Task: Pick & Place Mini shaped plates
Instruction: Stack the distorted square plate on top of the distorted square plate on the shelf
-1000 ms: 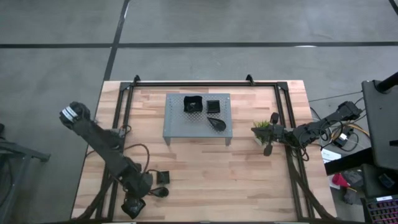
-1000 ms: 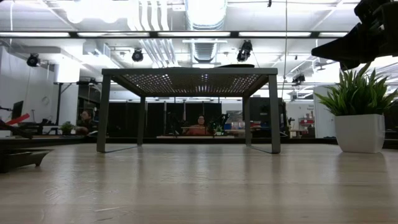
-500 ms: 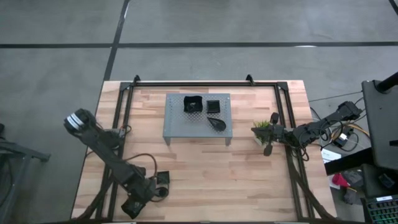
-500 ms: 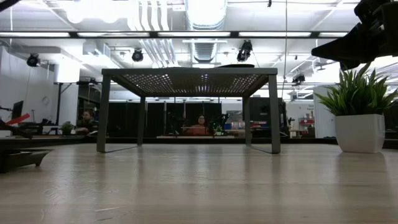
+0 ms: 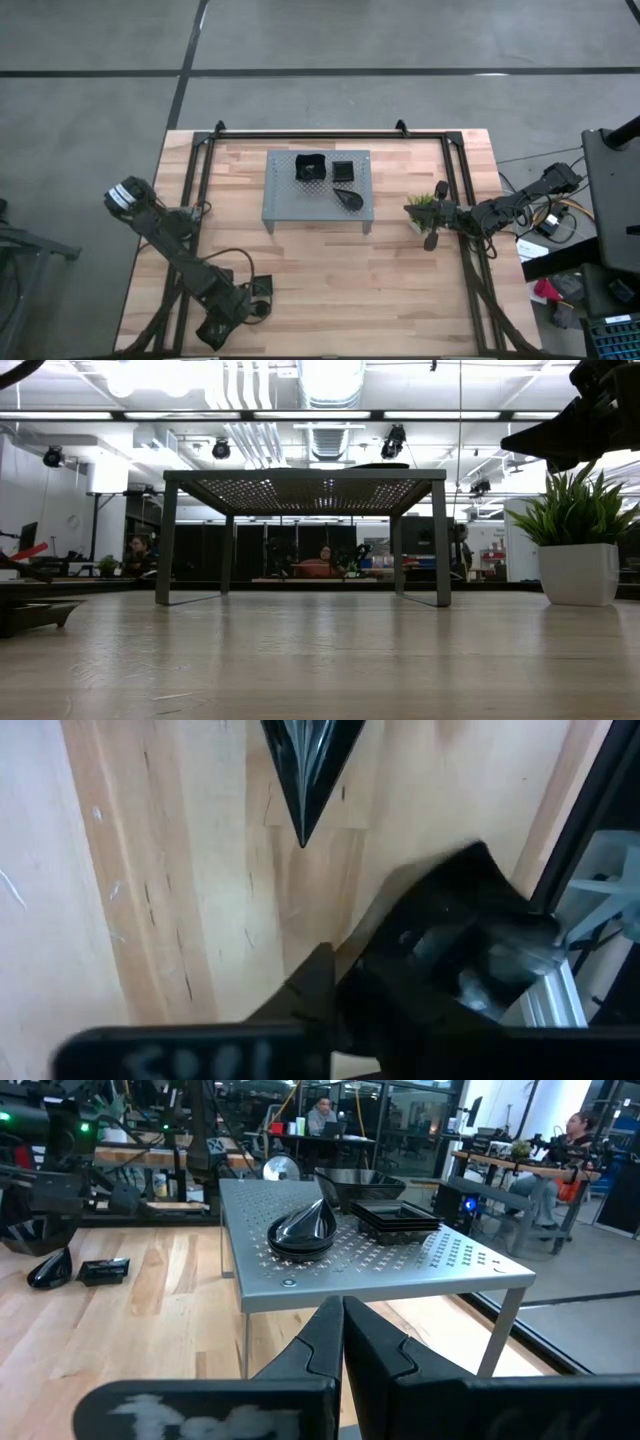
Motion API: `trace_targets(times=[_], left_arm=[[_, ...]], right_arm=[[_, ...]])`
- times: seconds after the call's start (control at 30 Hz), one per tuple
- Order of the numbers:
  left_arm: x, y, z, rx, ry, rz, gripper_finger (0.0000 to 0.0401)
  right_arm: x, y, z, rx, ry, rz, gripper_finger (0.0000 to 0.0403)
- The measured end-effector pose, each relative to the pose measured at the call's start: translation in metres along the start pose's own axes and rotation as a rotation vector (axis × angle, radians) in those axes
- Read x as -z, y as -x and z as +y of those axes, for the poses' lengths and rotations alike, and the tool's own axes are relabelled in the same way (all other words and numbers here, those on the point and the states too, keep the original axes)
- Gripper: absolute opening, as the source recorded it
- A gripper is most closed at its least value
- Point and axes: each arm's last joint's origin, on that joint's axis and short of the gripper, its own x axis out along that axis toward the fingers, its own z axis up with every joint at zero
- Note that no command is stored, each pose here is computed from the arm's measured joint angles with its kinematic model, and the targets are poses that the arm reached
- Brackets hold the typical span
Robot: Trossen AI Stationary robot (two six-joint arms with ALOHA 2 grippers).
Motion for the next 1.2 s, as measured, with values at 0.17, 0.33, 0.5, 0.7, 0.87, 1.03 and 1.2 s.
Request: trace_targets(times=[0.17, 0.33, 0.5, 0.7, 0.87, 1.03, 1.2], left_arm=[[0.000, 0.000, 0.000, 0.004, 0.000, 0.001, 0.0005], [0.001, 0.002, 0.000, 0.010, 0.100, 0.010, 0.0001], [0.006, 0.013, 0.000, 0.046, 0.126, 0.024, 0.0000], [0.013, 0.041, 0.004, 0.062, 0.184, -0.123, 0.0000], [0.016, 0.072, 0.012, 0.058, 0.225, -0.381, 0.0000], [0.020, 0.108, 0.029, 0.039, 0.392, -0.739, 0.0000], [0.024, 0.141, 0.052, 0.083, 0.659, -1.053, 0.0000]], right_arm=[[0.000, 0.000, 0.000, 0.000, 0.000, 0.000, 0.0008], [0.000, 0.000, 0.000, 0.000, 0.000, 0.000, 0.0008], [0.000, 0.000, 0.000, 0.000, 0.000, 0.000, 0.0008], [0.000, 0.000, 0.000, 0.000, 0.000, 0.000, 0.0008], [0.000, 0.000, 0.000, 0.000, 0.000, 0.000, 0.0008], [0.000, 0.000, 0.000, 0.000, 0.000, 0.000, 0.0008], [0.000, 0.000, 0.000, 0.000, 0.000, 0.000, 0.0008]])
